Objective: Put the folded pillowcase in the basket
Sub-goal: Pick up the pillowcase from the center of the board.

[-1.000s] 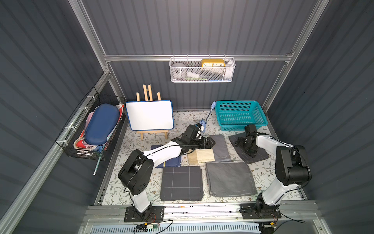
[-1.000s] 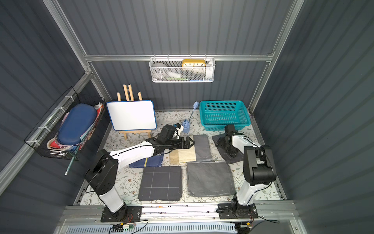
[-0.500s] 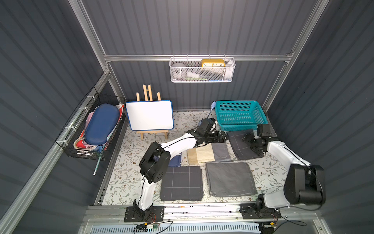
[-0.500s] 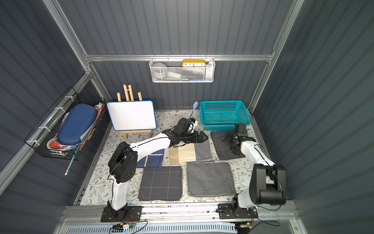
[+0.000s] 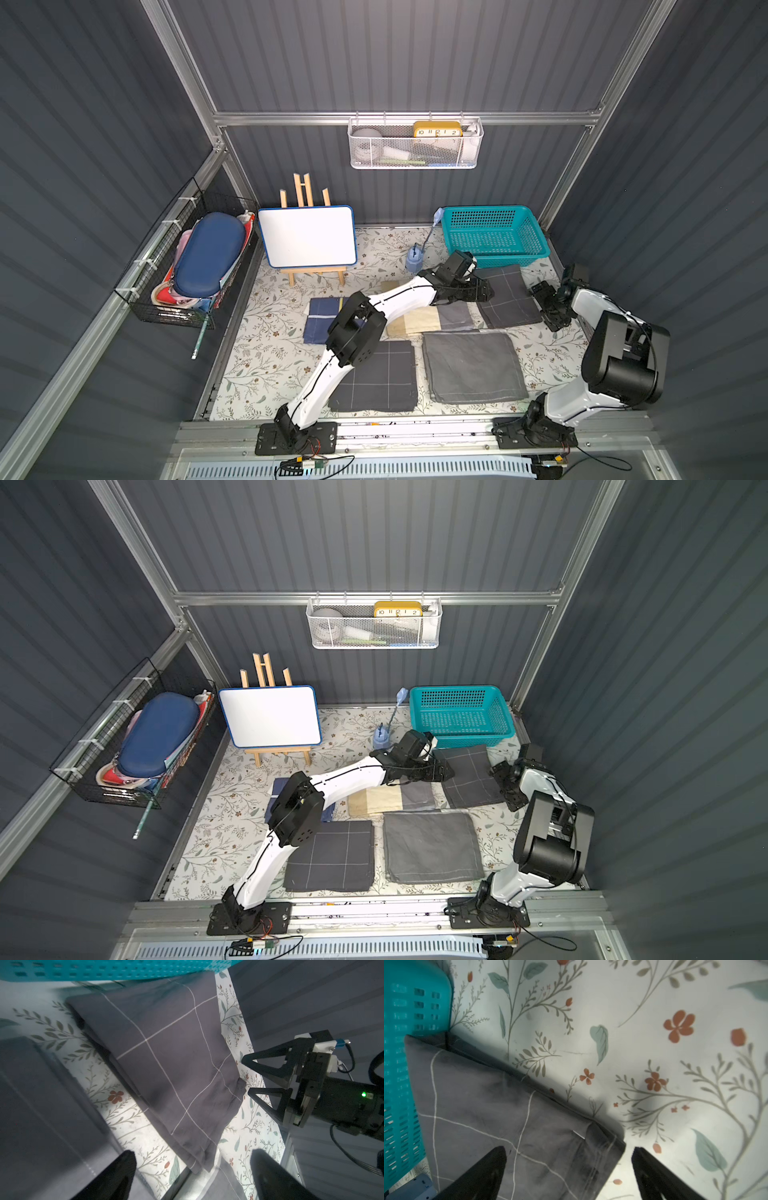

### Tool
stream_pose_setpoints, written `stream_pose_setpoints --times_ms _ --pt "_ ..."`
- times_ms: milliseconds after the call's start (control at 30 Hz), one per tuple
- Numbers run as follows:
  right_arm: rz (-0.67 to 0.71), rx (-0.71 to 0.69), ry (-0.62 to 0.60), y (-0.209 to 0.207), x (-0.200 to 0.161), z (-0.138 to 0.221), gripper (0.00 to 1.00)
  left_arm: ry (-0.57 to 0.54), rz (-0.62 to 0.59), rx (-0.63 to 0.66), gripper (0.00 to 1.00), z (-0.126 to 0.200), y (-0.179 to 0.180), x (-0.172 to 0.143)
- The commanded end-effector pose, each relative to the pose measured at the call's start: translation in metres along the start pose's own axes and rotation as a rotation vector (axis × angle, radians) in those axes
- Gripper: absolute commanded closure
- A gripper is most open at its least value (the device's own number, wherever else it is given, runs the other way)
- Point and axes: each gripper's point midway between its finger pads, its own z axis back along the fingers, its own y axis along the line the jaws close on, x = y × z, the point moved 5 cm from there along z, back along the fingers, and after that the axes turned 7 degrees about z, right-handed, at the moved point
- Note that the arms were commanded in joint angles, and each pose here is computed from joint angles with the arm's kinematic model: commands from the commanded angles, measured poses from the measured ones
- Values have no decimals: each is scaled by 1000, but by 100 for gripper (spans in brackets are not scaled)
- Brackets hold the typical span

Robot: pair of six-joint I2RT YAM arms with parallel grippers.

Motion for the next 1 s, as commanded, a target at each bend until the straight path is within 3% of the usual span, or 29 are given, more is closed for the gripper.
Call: stream_pose_setpoints --times_ms 0,167,333,467,600,767,967 --pt "1 60 13 11 5 -4 1 36 10 23 11 -19 7 -8" --pt "6 112 89 17 -15 -12 4 50 7 50 19 -37 18 -8" --pt "21 66 143 4 -46 -10 10 70 -3 74 23 -46 27 -12" --pt "15 51 132 -14 -68 2 16 70 6 109 29 -43 32 -13" --pt "23 71 104 -24 -84 17 16 45 -10 150 29 -39 35 -9" --pt "40 -2 -80 -19 -47 27 13 2 -27 178 29 -36 32 3" --pt "51 18 -37 12 -11 11 10 -38 -40 193 28 -39 34 13"
